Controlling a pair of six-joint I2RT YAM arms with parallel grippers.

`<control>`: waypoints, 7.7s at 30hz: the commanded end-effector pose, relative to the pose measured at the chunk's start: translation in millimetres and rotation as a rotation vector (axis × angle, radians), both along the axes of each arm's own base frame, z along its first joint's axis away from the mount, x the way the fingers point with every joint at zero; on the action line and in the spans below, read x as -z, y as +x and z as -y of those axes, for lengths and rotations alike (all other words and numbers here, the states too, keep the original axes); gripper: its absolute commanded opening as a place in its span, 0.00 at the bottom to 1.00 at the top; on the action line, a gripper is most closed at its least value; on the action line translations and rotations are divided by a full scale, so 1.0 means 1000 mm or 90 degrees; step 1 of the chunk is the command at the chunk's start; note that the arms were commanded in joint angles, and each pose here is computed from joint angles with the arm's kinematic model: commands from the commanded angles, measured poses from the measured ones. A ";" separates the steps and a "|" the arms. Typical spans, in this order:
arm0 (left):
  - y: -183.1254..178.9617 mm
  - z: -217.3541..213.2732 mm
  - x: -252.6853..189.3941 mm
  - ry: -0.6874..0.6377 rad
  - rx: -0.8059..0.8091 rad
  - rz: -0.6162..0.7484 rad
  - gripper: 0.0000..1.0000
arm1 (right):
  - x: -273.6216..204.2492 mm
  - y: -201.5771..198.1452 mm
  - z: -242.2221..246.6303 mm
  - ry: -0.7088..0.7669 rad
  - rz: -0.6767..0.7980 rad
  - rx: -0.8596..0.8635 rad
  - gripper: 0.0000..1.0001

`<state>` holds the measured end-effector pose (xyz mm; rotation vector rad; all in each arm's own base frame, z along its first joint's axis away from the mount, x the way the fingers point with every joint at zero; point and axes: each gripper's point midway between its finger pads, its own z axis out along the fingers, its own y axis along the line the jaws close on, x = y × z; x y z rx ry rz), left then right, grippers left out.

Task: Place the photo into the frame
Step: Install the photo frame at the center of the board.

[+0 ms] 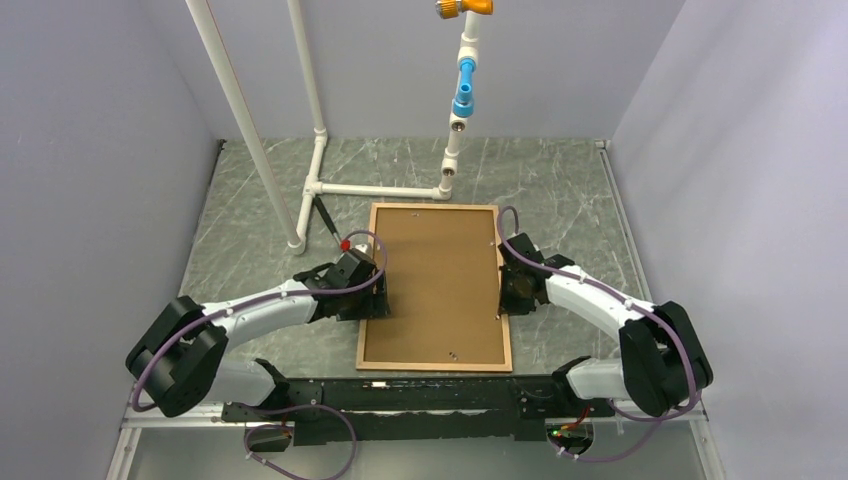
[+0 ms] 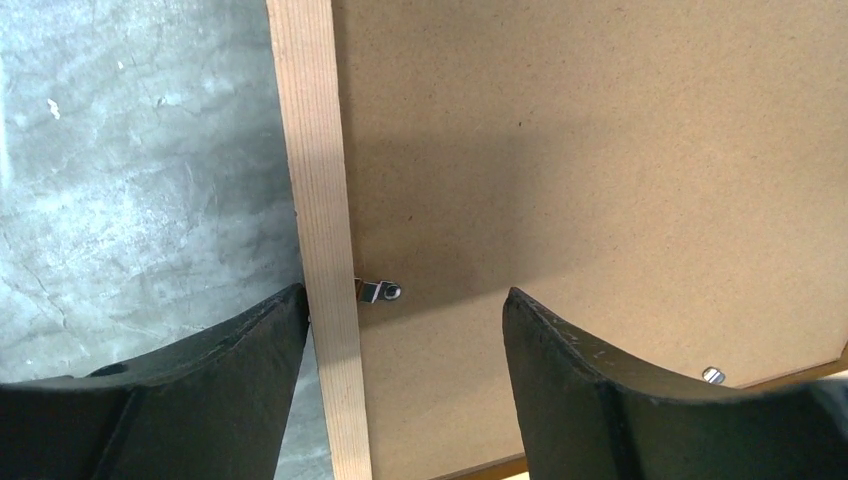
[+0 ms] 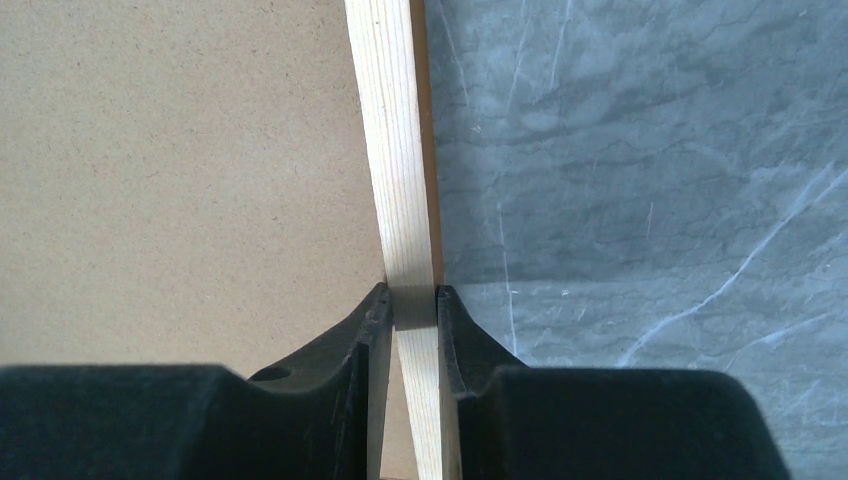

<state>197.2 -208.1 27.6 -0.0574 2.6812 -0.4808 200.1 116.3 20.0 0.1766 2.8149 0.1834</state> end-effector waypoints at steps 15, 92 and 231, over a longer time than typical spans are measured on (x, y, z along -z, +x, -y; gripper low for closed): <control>-0.064 -0.010 0.007 -0.027 -0.020 -0.077 0.67 | -0.009 -0.043 -0.027 0.099 -0.064 -0.042 0.00; 0.059 -0.014 0.006 -0.045 -0.078 -0.064 0.73 | 0.012 0.114 0.011 -0.054 -0.014 0.072 0.16; 0.089 0.012 -0.020 -0.011 -0.087 -0.022 0.77 | -0.019 0.078 0.012 0.151 0.057 0.073 1.00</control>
